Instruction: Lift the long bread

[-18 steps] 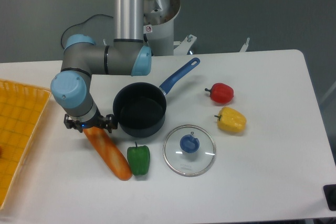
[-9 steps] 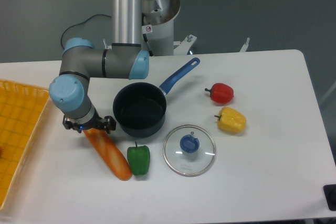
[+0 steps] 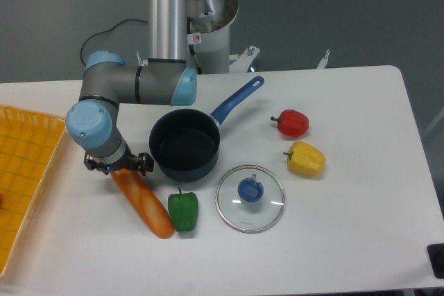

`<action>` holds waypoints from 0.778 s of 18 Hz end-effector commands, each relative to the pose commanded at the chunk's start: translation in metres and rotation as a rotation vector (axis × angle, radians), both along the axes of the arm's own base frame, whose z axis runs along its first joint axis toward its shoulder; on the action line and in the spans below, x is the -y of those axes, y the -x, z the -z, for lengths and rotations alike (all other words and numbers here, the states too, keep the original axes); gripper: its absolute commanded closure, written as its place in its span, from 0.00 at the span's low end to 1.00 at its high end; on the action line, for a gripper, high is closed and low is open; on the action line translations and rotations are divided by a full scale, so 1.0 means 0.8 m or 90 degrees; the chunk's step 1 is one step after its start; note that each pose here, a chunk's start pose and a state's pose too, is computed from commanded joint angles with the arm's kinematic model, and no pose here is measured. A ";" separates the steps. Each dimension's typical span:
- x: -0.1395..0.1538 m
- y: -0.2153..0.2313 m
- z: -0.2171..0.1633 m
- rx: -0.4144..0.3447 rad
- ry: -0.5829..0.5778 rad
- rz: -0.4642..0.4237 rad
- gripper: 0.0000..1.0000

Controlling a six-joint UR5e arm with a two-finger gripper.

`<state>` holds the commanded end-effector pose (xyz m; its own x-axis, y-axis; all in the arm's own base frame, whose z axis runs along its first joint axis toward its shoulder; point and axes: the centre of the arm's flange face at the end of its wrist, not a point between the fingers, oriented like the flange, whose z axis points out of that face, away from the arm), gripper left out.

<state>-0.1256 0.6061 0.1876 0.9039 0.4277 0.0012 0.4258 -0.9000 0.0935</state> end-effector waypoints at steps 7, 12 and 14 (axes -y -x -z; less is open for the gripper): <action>-0.002 -0.003 0.002 0.000 0.002 -0.001 0.22; -0.004 -0.002 -0.004 -0.002 -0.002 -0.002 0.53; -0.005 -0.001 -0.002 -0.002 -0.001 -0.003 0.66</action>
